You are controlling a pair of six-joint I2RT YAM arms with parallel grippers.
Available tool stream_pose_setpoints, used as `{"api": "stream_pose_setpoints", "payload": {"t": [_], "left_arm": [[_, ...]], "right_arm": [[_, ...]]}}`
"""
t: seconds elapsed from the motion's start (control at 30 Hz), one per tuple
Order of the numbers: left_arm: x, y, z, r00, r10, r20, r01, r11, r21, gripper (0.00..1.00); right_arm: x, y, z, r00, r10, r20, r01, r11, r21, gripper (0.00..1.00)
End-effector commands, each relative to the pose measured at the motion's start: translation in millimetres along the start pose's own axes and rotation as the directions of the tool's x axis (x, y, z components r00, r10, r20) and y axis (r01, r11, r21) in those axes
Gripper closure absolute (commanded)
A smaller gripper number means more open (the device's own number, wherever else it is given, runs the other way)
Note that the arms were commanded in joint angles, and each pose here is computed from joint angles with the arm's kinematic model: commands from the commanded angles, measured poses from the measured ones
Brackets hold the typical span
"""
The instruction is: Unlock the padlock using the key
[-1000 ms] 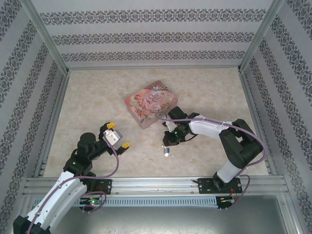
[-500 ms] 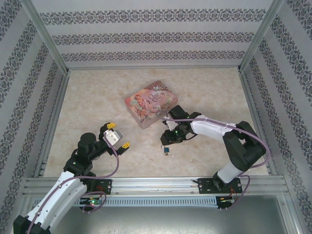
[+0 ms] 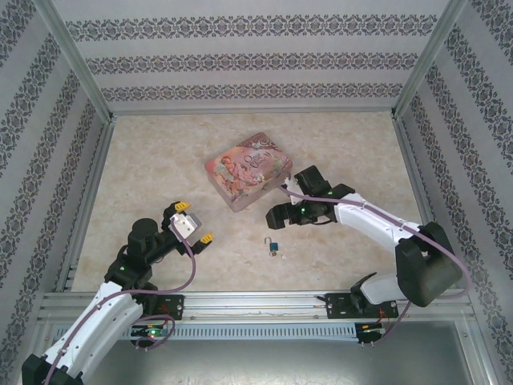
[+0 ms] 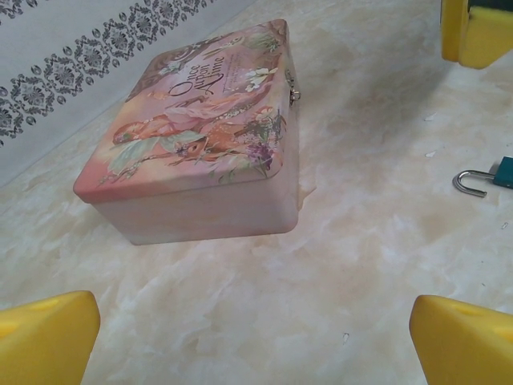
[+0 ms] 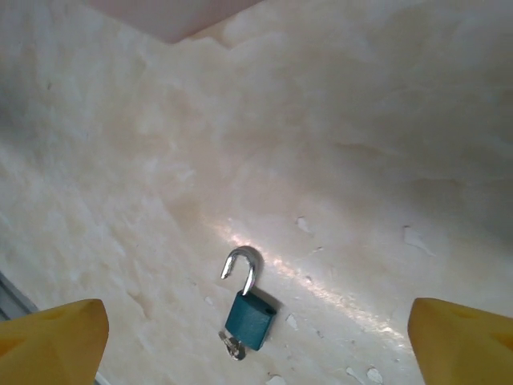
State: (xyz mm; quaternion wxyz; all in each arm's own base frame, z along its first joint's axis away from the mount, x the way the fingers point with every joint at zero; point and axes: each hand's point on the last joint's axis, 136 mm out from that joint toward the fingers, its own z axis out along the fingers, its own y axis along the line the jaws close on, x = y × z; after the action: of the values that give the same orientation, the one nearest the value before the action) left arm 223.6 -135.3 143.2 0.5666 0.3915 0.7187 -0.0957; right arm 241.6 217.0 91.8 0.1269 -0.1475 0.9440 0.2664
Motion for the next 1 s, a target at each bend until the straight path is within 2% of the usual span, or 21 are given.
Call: {"api": "stream_pose_setpoints", "payload": {"t": [0.0,0.3,0.67,0.97], "left_arm": [[1.7,2.5,-0.1,1.000,-0.003,-0.004,0.003,1.000,-0.013,0.01],[1.7,4.6,-0.4,1.000,-0.005,-0.007,0.004,1.000,-0.024,0.01],[2.4,8.3,-0.7,1.000,-0.021,-0.014,0.021,0.999,-0.044,0.01],[-16.1,36.4,-5.8,0.993,-0.116,0.039,0.121,0.978,-0.173,0.01]], "right_arm": [[-5.1,-5.8,-7.5,0.999,-0.014,0.045,0.013,1.000,0.025,0.02],[-21.6,-9.1,-26.7,0.985,-0.056,0.165,0.046,0.997,0.062,0.02],[-46.0,-11.7,-57.3,0.924,-0.097,0.370,0.071,0.994,0.082,0.02],[-62.9,-22.0,-83.7,0.853,-0.075,0.516,0.029,0.995,0.096,0.02]]}}
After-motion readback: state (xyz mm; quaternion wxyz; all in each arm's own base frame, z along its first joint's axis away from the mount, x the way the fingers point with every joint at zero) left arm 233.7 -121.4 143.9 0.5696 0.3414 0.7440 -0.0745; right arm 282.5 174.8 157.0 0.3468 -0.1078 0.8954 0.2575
